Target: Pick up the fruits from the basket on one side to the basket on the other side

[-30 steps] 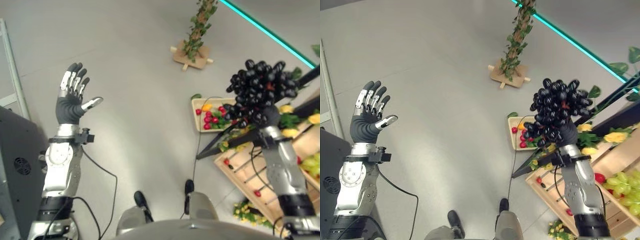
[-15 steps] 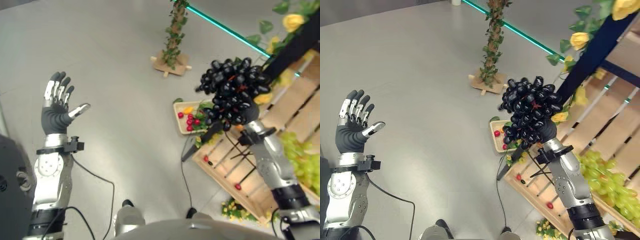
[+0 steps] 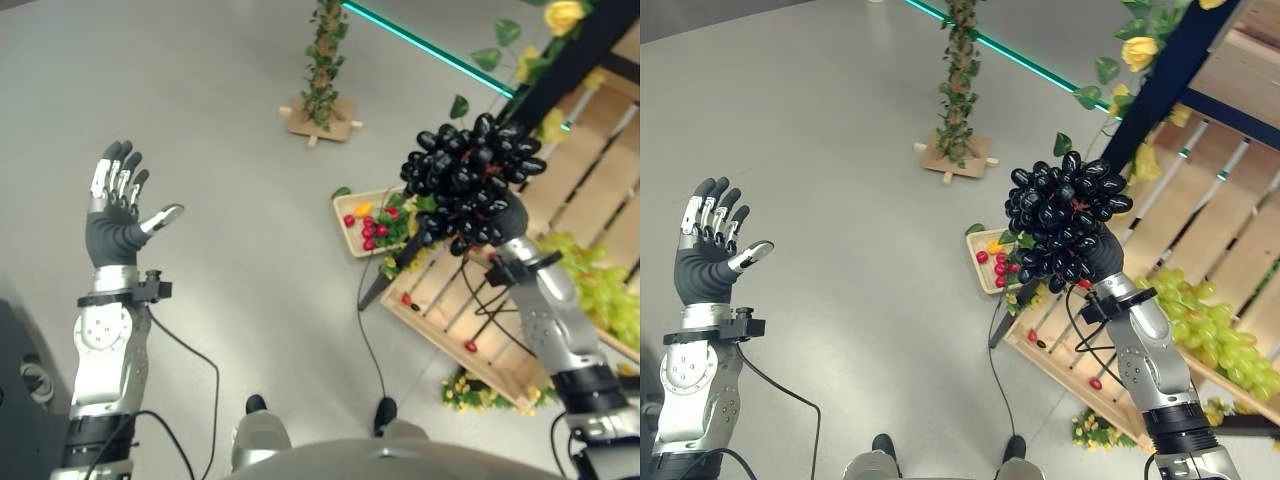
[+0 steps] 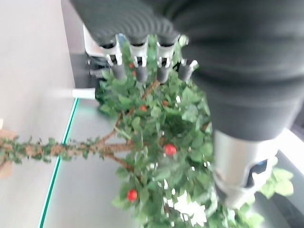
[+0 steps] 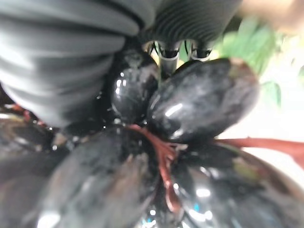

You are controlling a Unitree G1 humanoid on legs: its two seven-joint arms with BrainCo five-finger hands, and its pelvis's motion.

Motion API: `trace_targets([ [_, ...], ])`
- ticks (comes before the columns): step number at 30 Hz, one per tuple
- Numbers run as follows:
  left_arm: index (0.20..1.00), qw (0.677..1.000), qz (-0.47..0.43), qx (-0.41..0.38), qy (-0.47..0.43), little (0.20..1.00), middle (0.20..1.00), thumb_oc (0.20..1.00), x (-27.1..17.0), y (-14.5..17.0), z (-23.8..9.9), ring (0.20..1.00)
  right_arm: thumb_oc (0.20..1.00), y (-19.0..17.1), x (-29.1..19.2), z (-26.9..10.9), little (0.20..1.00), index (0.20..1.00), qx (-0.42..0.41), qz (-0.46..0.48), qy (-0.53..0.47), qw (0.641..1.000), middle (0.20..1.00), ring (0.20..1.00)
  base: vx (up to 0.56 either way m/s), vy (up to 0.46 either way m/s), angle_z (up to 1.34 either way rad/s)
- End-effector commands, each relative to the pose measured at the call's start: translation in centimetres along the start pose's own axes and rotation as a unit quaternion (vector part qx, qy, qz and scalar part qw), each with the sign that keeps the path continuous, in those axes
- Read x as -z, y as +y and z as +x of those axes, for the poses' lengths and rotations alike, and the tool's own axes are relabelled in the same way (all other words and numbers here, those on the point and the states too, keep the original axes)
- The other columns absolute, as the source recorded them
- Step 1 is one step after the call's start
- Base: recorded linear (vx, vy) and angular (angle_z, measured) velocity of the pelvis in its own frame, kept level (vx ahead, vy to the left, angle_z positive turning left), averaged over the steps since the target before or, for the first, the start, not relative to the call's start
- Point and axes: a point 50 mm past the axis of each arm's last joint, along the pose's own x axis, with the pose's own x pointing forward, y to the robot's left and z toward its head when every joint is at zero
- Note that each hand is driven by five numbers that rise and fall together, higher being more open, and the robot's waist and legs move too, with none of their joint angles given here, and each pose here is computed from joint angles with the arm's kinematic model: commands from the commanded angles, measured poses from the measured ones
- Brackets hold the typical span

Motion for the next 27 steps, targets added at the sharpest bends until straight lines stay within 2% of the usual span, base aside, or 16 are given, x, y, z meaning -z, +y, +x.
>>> trace_targets([
  [1, 1.0, 0.998, 0.019, -0.007, -0.066, 1.0, 1.0, 1.0, -2.1, 0.7, 0.9, 1.0, 0.2, -2.9, -2.5, -0.6, 0.2, 0.2, 0.063, -0.034, -0.041, 0.997, 0.2, 0.2, 0.02, 0.019, -0.15],
  [10, 1.0, 0.998, 0.02, -0.017, -0.054, 1.0, 1.0, 1.0, -1.7, 1.0, 0.6, 1.0, 0.2, -4.0, -2.3, -1.6, 0.2, 0.2, 0.105, -0.045, -0.037, 0.993, 0.2, 0.2, 0.04, 0.0, -0.14],
  [22, 1.0, 0.998, 0.015, -0.027, -0.046, 1.0, 1.0, 1.0, -1.3, 1.1, 0.5, 1.0, 0.2, -3.8, -2.3, -2.2, 0.2, 0.2, 0.115, -0.051, -0.045, 0.991, 0.2, 0.2, 0.01, -0.006, 0.0],
  [27, 1.0, 0.999, 0.018, -0.031, -0.039, 1.0, 1.0, 1.0, -1.2, 1.3, 0.3, 1.0, 0.2, -5.4, -3.5, -3.1, 0.2, 0.2, 0.176, -0.066, -0.075, 0.979, 0.2, 0.2, 0.0, 0.0, 0.0],
])
